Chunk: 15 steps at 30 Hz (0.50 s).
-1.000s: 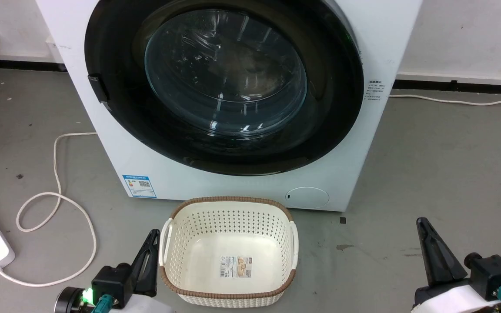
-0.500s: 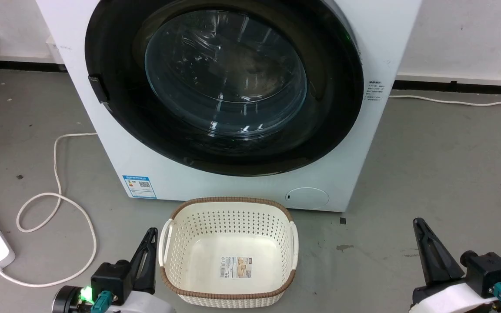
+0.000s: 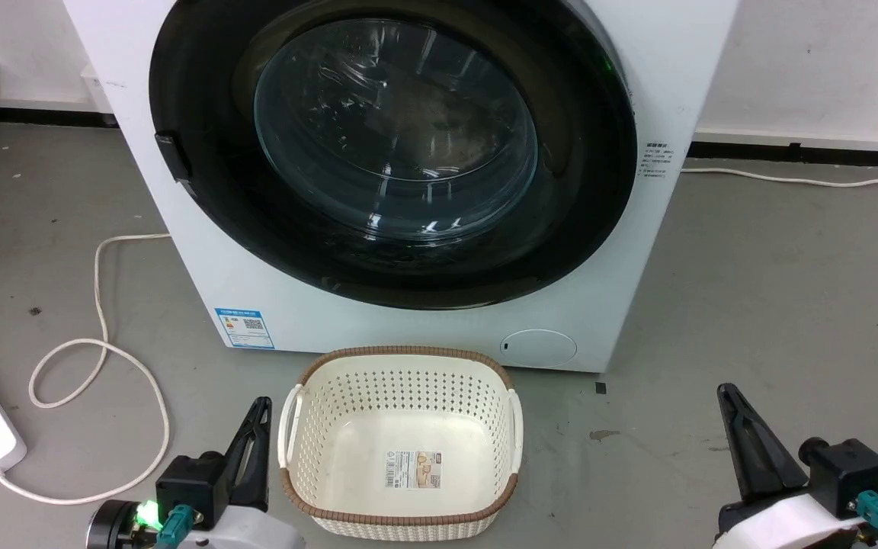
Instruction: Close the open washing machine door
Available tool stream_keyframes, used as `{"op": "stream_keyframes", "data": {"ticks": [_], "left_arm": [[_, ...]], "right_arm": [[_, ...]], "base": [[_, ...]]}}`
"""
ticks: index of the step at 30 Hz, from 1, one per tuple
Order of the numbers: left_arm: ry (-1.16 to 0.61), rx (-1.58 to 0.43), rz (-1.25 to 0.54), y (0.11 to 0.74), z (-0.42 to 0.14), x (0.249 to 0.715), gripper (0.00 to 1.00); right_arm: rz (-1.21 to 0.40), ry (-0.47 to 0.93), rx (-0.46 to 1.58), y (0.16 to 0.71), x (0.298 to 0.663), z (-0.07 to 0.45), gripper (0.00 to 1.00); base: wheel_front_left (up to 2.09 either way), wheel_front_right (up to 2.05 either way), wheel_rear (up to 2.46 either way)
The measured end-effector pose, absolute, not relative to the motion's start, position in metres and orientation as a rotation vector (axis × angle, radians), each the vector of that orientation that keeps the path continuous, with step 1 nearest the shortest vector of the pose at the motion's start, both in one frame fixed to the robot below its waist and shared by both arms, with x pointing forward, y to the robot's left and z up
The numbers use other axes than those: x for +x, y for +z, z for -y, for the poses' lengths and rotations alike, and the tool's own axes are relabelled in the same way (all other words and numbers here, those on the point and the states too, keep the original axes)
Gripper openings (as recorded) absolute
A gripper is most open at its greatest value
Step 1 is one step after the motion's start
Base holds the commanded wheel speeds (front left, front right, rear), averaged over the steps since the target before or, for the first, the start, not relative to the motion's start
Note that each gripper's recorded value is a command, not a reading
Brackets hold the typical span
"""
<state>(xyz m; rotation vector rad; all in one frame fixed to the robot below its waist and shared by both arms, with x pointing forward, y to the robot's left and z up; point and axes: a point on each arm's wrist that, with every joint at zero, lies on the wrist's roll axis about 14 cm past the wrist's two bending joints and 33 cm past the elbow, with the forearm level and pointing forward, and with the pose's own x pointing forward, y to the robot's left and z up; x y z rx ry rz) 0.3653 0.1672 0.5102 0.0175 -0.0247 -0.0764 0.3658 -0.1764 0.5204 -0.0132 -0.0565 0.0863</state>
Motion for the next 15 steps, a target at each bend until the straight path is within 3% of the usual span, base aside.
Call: {"op": "stream_keyframes", "data": {"ticks": [15], "left_arm": [[-0.061,0.024,0.013,0.5120,-0.1695,0.3662,0.00]], "right_arm": [[0.040,0.096,-0.020,0.5206,0.3667,0.1730,0.00]], "base": [[0.00,0.00,0.00]]}}
